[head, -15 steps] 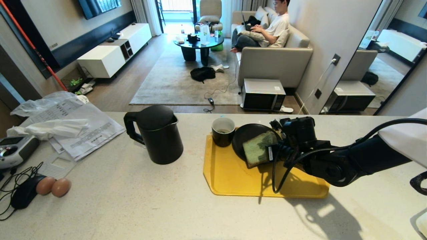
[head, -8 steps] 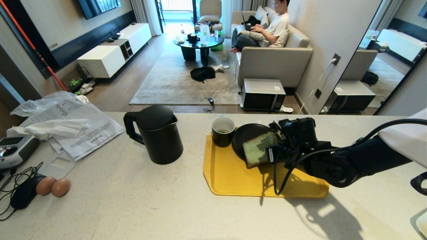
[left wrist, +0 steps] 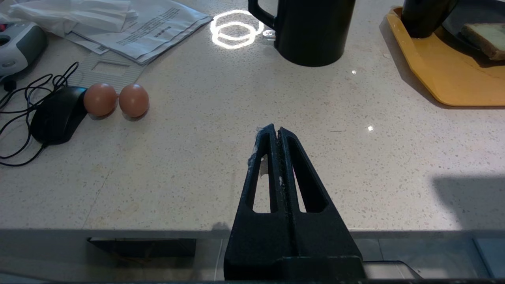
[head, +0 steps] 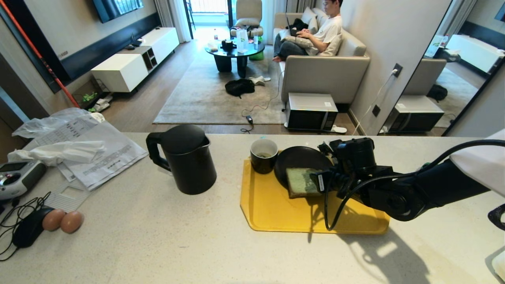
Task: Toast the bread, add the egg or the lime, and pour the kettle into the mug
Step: Put the baked bread on a plate, then pick up the egg
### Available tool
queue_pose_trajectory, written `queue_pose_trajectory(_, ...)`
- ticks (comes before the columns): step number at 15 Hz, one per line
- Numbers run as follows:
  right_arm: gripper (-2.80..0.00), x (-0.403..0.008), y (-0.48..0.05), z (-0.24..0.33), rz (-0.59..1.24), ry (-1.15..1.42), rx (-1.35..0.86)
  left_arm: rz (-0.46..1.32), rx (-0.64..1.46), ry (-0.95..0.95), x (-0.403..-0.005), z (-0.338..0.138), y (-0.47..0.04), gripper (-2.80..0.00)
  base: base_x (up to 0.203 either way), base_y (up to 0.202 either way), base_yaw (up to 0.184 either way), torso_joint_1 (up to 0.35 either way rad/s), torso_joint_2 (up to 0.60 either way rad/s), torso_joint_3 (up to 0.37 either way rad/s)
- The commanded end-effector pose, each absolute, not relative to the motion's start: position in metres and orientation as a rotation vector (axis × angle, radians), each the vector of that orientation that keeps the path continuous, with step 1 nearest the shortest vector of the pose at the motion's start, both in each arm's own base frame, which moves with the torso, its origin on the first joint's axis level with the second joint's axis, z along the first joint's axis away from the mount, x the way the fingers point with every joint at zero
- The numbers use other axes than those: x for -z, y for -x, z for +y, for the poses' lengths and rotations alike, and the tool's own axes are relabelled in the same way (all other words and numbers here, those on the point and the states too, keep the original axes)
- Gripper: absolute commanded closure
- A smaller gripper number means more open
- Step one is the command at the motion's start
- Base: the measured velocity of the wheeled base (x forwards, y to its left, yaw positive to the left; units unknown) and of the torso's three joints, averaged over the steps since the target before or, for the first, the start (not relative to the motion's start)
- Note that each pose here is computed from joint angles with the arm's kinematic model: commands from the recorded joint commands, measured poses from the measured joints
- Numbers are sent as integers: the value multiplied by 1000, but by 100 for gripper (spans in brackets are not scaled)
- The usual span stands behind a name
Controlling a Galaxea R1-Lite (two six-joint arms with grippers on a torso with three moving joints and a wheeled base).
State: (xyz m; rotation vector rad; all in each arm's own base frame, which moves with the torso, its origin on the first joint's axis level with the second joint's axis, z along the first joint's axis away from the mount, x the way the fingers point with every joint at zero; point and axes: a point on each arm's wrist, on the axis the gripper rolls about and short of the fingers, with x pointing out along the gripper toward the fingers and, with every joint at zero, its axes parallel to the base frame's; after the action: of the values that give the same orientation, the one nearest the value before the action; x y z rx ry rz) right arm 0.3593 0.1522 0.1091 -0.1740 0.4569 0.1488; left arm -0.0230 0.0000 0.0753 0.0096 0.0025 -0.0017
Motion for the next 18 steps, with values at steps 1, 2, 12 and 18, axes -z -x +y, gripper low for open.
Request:
queue_pose_trajectory(1, -280, -115, -359, 149, 438, 185, -142, 3, 2, -9, -75, 0, 23, 0, 0, 0, 0, 0, 0, 0)
queue_pose_trajectory(2, -280, -117, -360, 147, 430, 200, -142, 3, 2, -9, -75, 0, 23, 0, 0, 0, 0, 0, 0, 0)
queue_pose_trajectory(12, -280, -238, -295, 118, 91, 233, -113, 3, 2, -9, -75, 0, 23, 0, 0, 0, 0, 0, 0, 0)
queue_pose_trajectory(18, 0, -281, -207, 78, -11, 217, 41, 3, 2, -9, -75, 0, 23, 0, 0, 0, 0, 0, 0, 0)
